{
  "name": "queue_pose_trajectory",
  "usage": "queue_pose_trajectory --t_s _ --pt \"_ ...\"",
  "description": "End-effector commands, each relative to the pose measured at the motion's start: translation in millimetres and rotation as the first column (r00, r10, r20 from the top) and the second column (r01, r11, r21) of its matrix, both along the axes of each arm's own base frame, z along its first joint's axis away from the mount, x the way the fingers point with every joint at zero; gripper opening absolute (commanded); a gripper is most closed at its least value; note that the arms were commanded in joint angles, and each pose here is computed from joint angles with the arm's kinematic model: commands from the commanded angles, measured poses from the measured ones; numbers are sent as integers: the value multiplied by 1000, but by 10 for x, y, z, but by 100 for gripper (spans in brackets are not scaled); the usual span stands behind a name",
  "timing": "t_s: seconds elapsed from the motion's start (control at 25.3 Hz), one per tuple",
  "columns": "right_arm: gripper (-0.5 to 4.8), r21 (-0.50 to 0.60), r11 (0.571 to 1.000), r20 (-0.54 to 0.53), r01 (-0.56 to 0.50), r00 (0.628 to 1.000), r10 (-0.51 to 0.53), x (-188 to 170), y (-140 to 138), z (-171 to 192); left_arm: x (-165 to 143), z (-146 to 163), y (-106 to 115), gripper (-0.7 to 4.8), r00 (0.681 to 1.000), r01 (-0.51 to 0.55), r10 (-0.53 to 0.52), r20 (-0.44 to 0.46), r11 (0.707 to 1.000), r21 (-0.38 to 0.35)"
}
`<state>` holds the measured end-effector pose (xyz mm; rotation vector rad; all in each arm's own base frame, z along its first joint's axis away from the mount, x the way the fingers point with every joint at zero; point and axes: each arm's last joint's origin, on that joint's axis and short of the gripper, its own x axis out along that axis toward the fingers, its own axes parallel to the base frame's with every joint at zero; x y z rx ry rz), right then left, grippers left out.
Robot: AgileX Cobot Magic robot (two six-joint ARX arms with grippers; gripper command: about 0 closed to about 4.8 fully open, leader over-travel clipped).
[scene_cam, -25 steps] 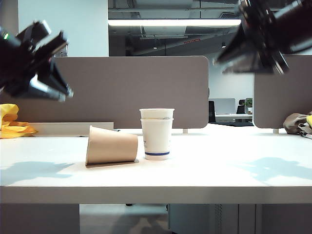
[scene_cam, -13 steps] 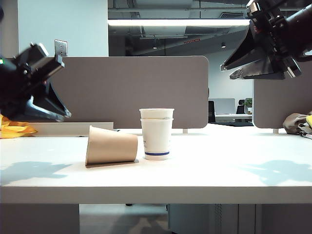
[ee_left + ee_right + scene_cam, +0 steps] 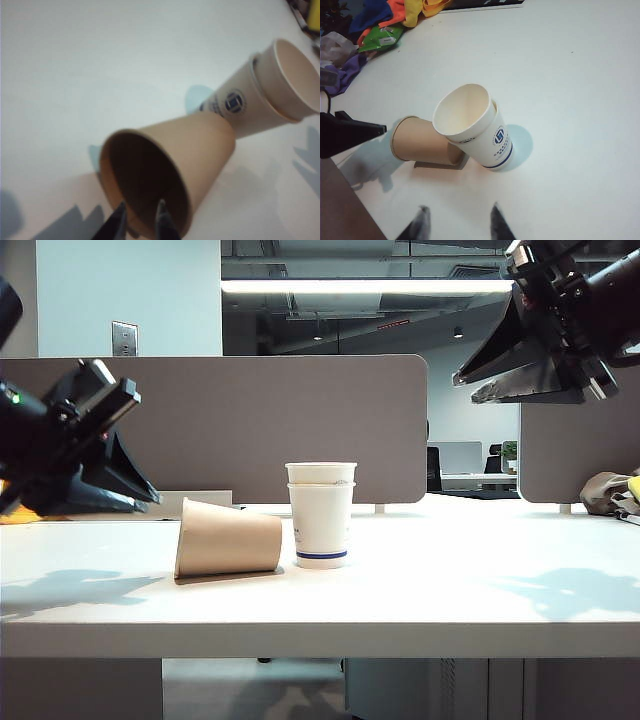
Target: Pick up all the paper cups on the table one by one and stack them together.
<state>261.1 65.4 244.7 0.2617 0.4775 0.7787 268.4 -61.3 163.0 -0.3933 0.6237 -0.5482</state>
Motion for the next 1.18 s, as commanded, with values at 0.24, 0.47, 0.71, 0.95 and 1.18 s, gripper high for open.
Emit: queue_pose_trajectory --t_s 0.24,0.47,0.71,0.95,1.18 --pt "158 4 1000 37 0 999 0 -29 -4 76 71 10 -53 85 989 138 -131 63 981 -138" --pt "158 5 1000 37 -1 999 1 -29 -4 76 75 -25 -52 85 989 142 -137 45 980 -141" --pt "157 10 1000 32 -2 999 1 -31 -3 78 102 -129 -43 85 991 136 -136 11 981 -141" --pt "157 10 1000 31 -1 1000 1 -39 -5 84 138 -110 -53 83 987 158 -152 49 973 -169" --pt "157 8 1000 18 -1 1000 1 -44 -5 74 296 -139 -87 49 985 173 -173 17 963 -205"
